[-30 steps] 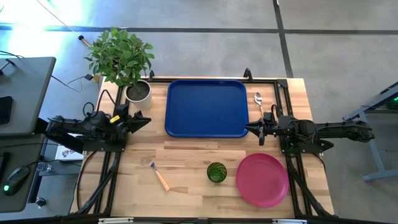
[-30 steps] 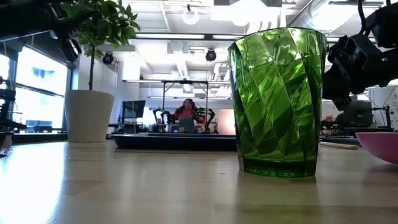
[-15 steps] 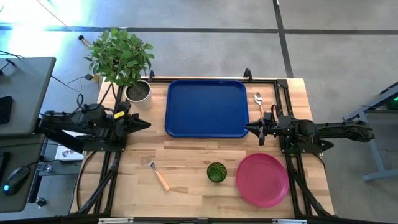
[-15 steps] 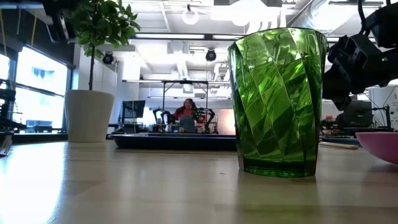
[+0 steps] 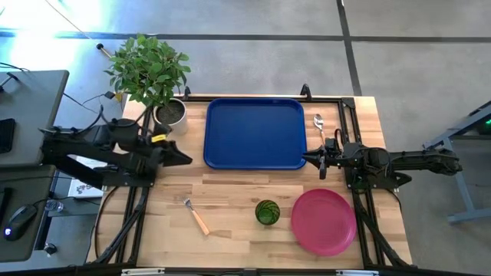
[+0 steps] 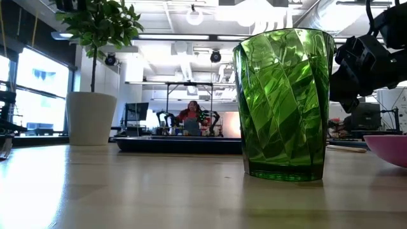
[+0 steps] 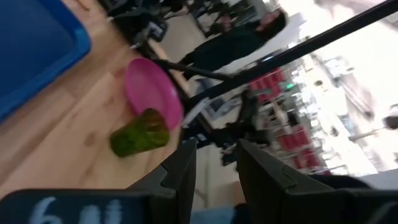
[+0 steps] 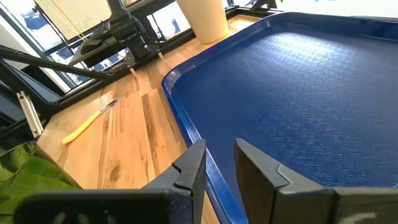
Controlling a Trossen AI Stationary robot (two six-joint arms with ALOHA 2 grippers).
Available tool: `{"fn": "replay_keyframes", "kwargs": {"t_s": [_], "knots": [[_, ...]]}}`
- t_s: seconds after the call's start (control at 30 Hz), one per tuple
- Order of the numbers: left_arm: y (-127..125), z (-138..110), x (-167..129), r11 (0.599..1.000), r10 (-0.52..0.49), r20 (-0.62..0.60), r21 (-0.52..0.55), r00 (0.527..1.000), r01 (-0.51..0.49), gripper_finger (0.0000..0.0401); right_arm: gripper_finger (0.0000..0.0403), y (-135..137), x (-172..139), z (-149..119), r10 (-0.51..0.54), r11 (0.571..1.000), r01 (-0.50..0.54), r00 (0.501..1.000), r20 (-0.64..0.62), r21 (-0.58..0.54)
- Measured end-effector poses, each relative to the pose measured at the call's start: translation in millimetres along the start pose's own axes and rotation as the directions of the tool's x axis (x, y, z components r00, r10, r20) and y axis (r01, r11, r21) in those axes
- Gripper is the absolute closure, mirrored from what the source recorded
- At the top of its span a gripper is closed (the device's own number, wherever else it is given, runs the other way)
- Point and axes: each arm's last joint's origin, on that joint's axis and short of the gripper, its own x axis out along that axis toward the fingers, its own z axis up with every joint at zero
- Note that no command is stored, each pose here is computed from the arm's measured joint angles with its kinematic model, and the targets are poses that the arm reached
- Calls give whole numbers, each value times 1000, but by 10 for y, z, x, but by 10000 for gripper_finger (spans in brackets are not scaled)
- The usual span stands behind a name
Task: Pick and place plate/cup/fork/spoon on tray
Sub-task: Put the light orange fork on the blue serving tray
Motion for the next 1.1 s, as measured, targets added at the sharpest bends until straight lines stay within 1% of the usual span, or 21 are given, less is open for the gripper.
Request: {"fn": "replay_keyframes", "kwargs": {"t_s": [0.2, 0.33, 0.47, 0.6, 0.7, 0.77, 0.93, 1.03, 1.1], "knots": [[-52, 69, 202, 994, 65, -15, 85, 998, -64, 295, 327, 1, 0, 3, 1, 995, -1, 1000, 2, 96], [-120, 46, 322, 991, 90, -90, 105, 992, -80, 295, 327, 1, 0, 3, 1, 991, -1, 1000, 3, 130], [-192, -43, 410, 990, 142, -182, 29, 973, -139, 295, 327, 2, 0, 4, 1, 991, -2, 1000, 3, 131], [-266, -138, 486, 969, 187, -256, -111, 948, -221, 295, 327, 2, 0, 4, 2, 991, -2, 1000, 3, 131], [-307, -235, 552, 930, 208, -319, -229, 925, -288, 295, 327, 1, 0, 3, 1, 991, -1, 1000, 2, 131], [-333, -309, 592, 895, 224, -362, -292, 905, -338, 295, 327, 1, 0, 3, 1, 990, -1, 1000, 2, 140], [-327, -531, 678, 769, 287, -462, -412, 839, -490, 295, 327, 0, 0, 1, 0, 978, 0, 1000, 1, 207], [-323, -647, 711, 700, 316, -505, -448, 803, -556, 295, 327, 0, 0, 1, 0, 968, 0, 1000, 1, 251], [-327, -715, 735, 661, 325, -525, -468, 786, -586, 295, 327, 0, 0, 2, 0, 963, 0, 1000, 1, 270]]}}
